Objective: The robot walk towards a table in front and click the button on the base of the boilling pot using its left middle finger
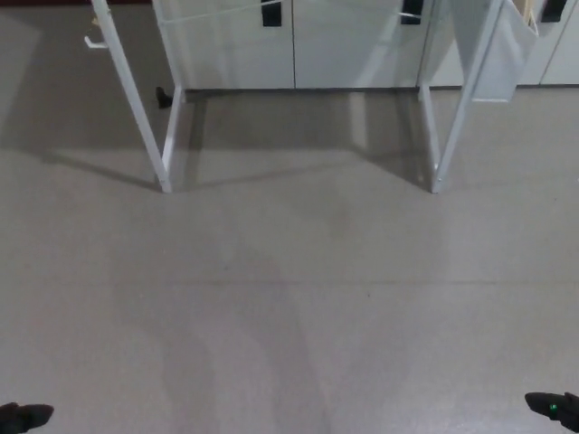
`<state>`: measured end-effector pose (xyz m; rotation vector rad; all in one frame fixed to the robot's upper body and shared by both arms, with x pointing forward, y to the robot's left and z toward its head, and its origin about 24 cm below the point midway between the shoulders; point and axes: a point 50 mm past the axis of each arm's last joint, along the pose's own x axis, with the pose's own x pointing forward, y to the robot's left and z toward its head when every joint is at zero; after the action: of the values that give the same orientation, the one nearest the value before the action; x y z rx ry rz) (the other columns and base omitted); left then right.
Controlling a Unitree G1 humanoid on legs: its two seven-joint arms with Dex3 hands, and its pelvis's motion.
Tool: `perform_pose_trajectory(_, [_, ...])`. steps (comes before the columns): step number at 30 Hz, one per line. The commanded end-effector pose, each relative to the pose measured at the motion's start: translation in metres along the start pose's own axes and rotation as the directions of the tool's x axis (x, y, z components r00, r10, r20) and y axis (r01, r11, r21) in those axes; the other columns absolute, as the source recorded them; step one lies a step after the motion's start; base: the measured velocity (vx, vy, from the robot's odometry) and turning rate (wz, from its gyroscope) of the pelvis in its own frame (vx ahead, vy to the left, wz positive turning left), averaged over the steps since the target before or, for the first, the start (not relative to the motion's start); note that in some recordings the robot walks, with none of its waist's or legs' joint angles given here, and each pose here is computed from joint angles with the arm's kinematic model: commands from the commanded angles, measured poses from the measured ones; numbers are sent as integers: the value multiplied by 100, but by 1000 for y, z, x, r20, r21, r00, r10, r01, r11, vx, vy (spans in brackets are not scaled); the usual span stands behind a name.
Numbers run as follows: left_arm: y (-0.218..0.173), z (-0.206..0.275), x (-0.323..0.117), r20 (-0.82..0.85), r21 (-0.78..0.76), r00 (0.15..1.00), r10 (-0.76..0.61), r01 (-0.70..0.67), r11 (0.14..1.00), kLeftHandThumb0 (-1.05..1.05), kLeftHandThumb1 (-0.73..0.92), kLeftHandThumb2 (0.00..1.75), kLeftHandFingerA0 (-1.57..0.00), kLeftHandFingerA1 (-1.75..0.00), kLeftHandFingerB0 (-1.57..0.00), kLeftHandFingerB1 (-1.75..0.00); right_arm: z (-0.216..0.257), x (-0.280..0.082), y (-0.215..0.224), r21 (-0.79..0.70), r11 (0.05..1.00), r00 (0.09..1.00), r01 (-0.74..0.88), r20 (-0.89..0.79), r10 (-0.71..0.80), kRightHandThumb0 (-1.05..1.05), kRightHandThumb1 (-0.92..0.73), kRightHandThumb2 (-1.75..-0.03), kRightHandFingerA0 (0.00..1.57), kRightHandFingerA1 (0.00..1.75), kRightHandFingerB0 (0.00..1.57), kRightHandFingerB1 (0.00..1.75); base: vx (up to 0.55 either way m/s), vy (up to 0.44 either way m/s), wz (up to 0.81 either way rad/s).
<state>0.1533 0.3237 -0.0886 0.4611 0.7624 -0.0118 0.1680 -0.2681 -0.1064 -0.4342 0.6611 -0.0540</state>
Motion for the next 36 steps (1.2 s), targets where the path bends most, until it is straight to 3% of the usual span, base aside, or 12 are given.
perform_pose_trajectory(1, [-14,-3,-1,24,-137,1000,16,-12,991,-51,42,71,-49,-48,-36,-43,-4,-3,-2,-8,1000,1000,10,-4,-10,-18,-48,-53,65,53,44,45,197,69,-1])
perform_pose_trajectory(9, [-48,10,0,123,-277,992,12,23,961,-47,42,70,-47,-47,-36,-42,-8,-7,2,-13,1000,1000,-12,3,12,-16,-48,-54,62,52,44,45,191,112,15])
perform_pose_trajectory(11, [-49,10,-1,124,-255,992,8,24,967,-49,42,71,-48,-47,-36,-43,-9,-8,4,-8,1000,1000,-16,2,16,-15,-48,-54,63,53,44,45,179,-85,3])
perform_pose_trajectory(12, [-48,8,-2,117,-241,993,8,21,970,-41,50,55,-52,-37,-40,-33,-8,-9,6,-10,1000,1000,-26,14,26,-15,-49,-54,61,53,42,45,218,-115,7])
perform_pose_trajectory(18, [-38,7,-2,94,-198,995,22,-3,980,-41,51,56,-53,-37,-39,-33,-7,-9,12,-9,1000,1000,-16,24,16,-16,-50,-54,63,51,44,45,236,-216,1])
perform_pose_trajectory(19, [-36,7,-2,95,-188,995,27,-9,982,-49,44,71,-47,-47,-33,-42,-6,-8,13,-7,1000,1000,-16,26,16,-16,-50,-54,63,52,44,45,302,-396,64])
perform_pose_trajectory(27, [-34,-3,-9,80,-103,997,11,-3,995,-50,45,73,-48,-47,-34,-43,-13,-14,14,-19,1000,1000,-10,12,10,-17,-49,-54,65,52,44,44,246,-182,8])
perform_pose_trajectory(36, [-33,-8,-14,71,-44,997,7,-4,999,-52,46,74,-49,-48,-33,-43,-19,-18,15,-12,1000,1000,-21,8,21,-16,-49,-54,65,53,44,45,328,136,-19])
